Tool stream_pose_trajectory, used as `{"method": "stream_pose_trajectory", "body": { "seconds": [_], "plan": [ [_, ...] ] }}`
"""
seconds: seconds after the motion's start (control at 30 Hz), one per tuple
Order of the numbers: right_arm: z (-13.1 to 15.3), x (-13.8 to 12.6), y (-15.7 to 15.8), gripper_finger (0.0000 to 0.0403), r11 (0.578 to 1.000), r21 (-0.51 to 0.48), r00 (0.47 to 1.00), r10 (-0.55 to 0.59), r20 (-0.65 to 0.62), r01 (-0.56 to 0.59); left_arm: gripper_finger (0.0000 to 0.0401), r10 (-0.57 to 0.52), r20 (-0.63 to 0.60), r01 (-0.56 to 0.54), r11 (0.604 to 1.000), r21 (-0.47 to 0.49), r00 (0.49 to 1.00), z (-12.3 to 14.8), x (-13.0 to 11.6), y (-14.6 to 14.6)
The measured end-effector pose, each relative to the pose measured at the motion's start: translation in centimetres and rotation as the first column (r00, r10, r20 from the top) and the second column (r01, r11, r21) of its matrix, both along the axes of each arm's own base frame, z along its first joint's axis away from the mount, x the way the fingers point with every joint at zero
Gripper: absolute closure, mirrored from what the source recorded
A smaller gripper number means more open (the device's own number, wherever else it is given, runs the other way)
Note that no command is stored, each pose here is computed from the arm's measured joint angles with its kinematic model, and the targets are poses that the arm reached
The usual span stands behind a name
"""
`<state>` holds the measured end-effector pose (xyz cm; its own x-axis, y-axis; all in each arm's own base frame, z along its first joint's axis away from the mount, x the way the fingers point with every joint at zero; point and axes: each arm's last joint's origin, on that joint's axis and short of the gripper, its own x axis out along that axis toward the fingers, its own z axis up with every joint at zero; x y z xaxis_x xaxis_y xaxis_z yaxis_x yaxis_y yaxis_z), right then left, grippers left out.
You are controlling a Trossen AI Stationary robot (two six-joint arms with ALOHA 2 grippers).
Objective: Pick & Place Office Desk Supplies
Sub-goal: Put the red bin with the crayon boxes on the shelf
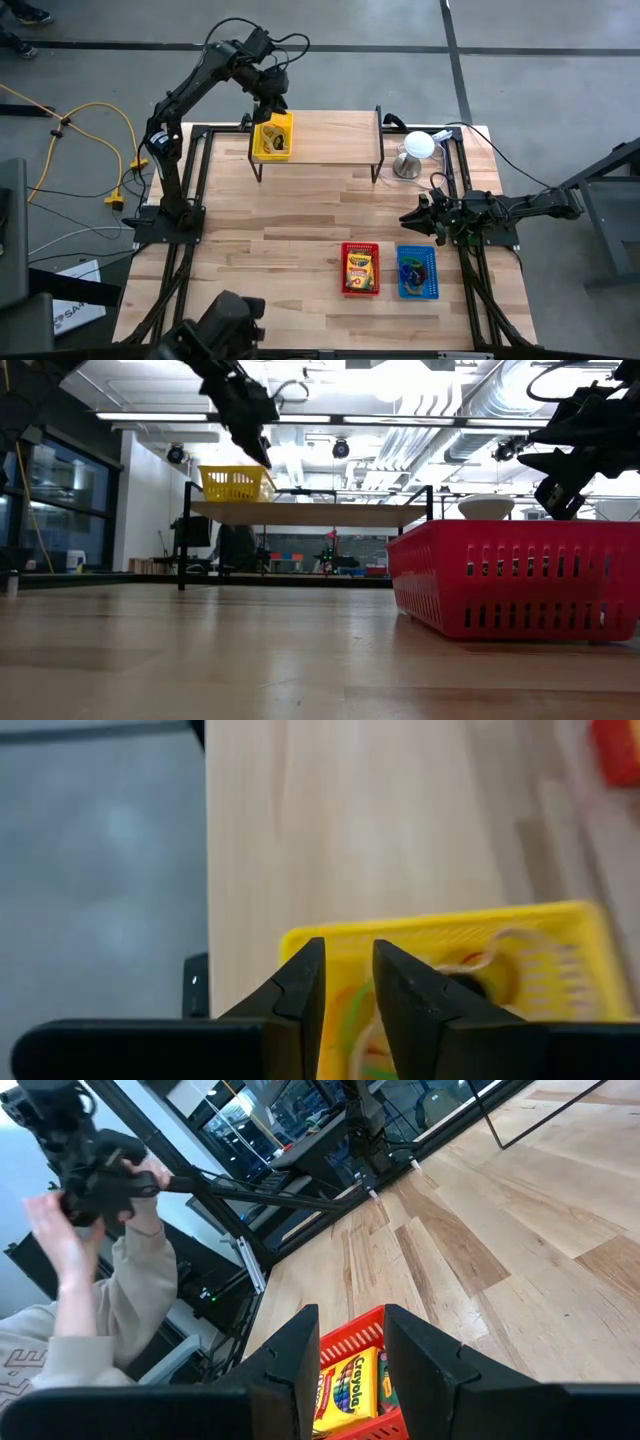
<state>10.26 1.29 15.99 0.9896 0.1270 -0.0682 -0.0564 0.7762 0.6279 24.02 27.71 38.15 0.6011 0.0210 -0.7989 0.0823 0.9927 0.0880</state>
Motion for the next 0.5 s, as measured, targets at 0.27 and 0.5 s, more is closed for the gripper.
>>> {"method": "stream_pose_trajectory", "body": {
  "seconds": [0.27,0.5],
  "plan": [
    [0.0,0.0,0.0,0.0301,1.0,0.0,1.0,0.0,0.0,0.0,0.0318,-0.033,0.027,0.033,0.999,-0.016,0.999,2.7,0.5,-4.7],
    [0.0,0.0,0.0,0.0301,1.0,0.0,1.0,0.0,0.0,0.0,0.0318,-0.039,-0.007,0.038,0.996,-0.084,0.999,3.0,1.3,-8.5]
  ]
}}
